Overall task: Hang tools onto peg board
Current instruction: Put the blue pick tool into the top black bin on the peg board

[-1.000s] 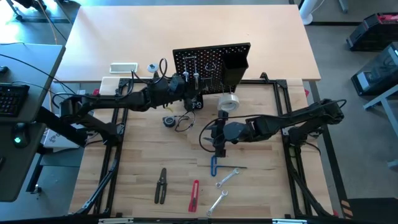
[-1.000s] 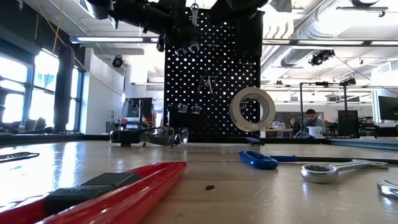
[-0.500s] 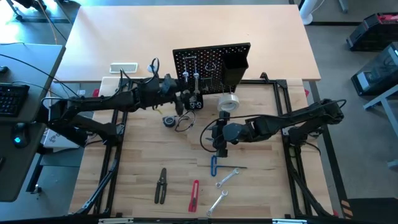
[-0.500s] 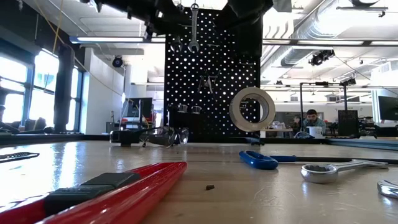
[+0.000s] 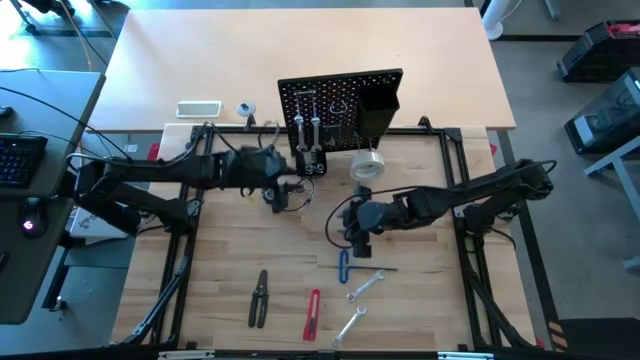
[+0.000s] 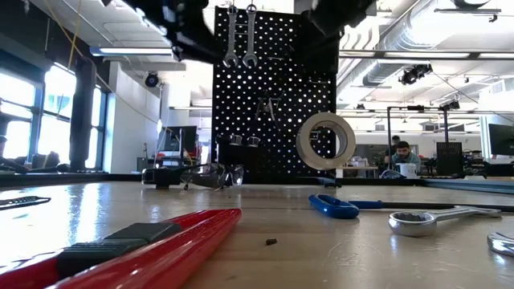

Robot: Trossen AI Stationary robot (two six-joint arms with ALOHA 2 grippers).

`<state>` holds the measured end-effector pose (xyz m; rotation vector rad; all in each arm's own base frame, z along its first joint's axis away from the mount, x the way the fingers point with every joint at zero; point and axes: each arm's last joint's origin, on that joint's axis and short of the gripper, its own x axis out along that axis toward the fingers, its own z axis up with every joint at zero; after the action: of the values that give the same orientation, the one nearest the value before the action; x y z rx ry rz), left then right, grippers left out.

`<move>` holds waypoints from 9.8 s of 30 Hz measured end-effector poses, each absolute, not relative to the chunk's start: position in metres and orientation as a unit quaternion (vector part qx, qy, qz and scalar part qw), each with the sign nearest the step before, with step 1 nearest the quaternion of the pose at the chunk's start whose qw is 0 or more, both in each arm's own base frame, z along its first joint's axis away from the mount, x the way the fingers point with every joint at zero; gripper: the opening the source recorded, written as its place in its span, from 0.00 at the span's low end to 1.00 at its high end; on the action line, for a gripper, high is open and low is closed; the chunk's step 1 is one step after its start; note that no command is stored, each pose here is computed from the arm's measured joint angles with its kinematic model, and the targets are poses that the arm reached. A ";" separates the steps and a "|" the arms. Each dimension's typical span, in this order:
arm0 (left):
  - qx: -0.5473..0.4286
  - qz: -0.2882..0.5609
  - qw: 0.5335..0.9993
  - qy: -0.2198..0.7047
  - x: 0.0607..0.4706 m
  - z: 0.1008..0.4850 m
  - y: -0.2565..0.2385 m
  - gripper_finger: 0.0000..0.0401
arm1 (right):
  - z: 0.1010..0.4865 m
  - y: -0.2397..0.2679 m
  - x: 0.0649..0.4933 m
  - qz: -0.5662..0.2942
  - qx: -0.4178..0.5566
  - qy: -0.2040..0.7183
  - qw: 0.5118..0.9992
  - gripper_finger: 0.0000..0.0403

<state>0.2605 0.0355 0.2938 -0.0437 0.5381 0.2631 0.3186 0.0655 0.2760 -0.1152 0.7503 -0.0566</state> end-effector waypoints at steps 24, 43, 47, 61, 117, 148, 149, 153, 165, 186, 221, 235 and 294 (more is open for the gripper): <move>-0.067 -0.027 0.962 0.263 0.233 0.161 -0.057 0.43 | 0.159 0.089 0.276 0.136 -0.005 0.339 0.931 0.43; -0.054 -0.078 0.964 0.248 0.250 0.109 -0.080 0.43 | 0.101 0.129 0.312 0.193 -0.074 0.377 0.903 0.43; -0.038 -0.078 0.966 0.245 0.260 0.106 -0.081 0.43 | 0.092 0.120 0.322 0.195 -0.086 0.384 0.898 0.43; 0.003 -0.054 0.971 0.234 0.292 0.107 -0.067 0.43 | 0.112 0.067 0.365 0.159 -0.140 0.350 0.913 0.43; 0.009 -0.070 0.948 0.310 0.340 0.079 -0.044 0.43 | 0.092 0.068 0.309 -0.070 0.134 0.466 0.872 0.05; -0.180 -0.018 0.941 0.286 0.304 0.094 0.000 0.43 | 0.095 0.079 0.315 -0.010 0.016 0.360 0.933 0.00; -0.179 -0.016 0.940 0.289 0.304 0.093 0.000 0.43 | 0.095 0.079 0.315 -0.009 0.014 0.360 0.933 0.00; -0.179 -0.019 0.940 0.289 0.304 0.093 0.000 0.43 | 0.096 0.081 0.316 0.003 0.004 0.350 0.937 0.00; -0.152 -0.053 0.933 0.322 0.301 0.089 -0.016 0.43 | 0.099 0.082 0.318 0.004 0.001 0.340 0.940 0.00; -0.049 -0.013 0.952 0.303 0.311 0.101 -0.022 0.43 | 0.101 0.082 0.320 0.006 -0.004 0.329 0.944 0.00; -0.009 -0.019 0.953 0.304 0.345 0.113 -0.068 0.43 | 0.102 0.082 0.320 0.006 -0.004 0.326 0.945 0.00; 0.013 -0.017 0.934 0.356 0.361 0.121 -0.067 0.43 | 0.104 0.082 0.321 0.005 -0.003 0.318 0.948 0.00; 0.126 -0.028 0.898 0.421 0.392 0.141 -0.068 0.00 | 0.132 0.087 0.294 -0.017 0.037 0.395 0.918 0.35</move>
<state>0.3919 -0.0676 0.1411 0.2611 0.8717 -0.0574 0.2937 0.0866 0.1316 0.0753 0.8114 -0.0356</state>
